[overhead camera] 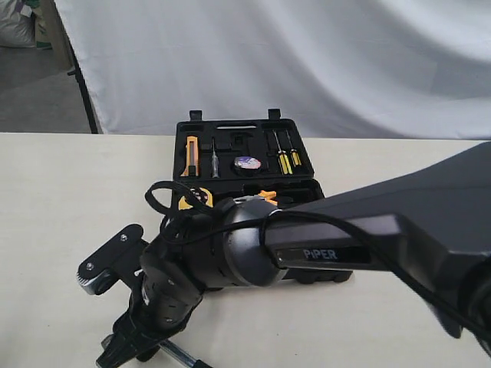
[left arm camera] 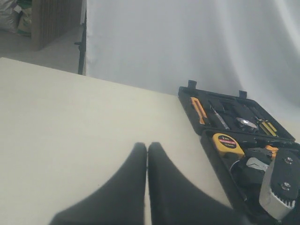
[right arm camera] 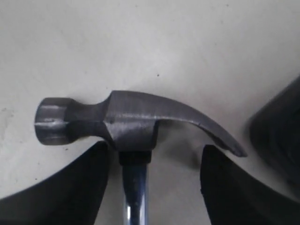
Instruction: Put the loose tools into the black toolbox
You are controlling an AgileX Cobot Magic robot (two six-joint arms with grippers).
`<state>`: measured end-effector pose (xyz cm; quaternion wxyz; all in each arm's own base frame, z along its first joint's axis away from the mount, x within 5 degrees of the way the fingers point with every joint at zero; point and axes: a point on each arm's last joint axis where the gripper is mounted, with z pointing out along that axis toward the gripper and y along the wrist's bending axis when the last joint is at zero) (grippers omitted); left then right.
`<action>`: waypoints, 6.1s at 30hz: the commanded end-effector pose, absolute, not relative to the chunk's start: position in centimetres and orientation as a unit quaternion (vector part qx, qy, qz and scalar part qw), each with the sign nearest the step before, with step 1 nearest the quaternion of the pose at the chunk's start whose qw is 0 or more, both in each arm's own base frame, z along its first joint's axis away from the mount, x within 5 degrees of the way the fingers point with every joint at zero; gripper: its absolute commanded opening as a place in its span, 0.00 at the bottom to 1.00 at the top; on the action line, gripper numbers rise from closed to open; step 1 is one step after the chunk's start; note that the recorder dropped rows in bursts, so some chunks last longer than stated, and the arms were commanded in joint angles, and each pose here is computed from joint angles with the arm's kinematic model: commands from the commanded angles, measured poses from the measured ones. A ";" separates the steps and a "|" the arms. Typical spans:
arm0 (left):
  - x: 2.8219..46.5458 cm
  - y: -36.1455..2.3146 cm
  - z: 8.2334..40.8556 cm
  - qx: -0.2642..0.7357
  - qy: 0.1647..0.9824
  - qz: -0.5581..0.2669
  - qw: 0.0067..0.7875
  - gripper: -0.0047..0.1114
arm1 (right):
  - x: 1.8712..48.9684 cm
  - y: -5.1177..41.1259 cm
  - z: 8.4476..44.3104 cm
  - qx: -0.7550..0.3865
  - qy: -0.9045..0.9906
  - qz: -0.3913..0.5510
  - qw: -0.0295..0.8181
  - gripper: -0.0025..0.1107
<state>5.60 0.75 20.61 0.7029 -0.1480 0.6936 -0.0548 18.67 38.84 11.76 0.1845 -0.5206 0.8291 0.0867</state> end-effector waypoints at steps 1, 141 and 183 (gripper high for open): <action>5.5 0.9 20.8 -0.156 0.687 -0.046 0.708 0.05 | 18.7 38.4 10.5 -0.523 0.835 0.066 0.157 0.52; 5.5 0.9 20.8 -0.156 0.687 -0.046 0.708 0.05 | 28.8 29.4 24.8 -0.358 0.867 0.041 0.343 0.02; 5.5 0.9 20.8 -0.156 0.687 -0.046 0.708 0.05 | 28.9 30.5 8.9 -0.354 0.925 -0.007 0.136 0.02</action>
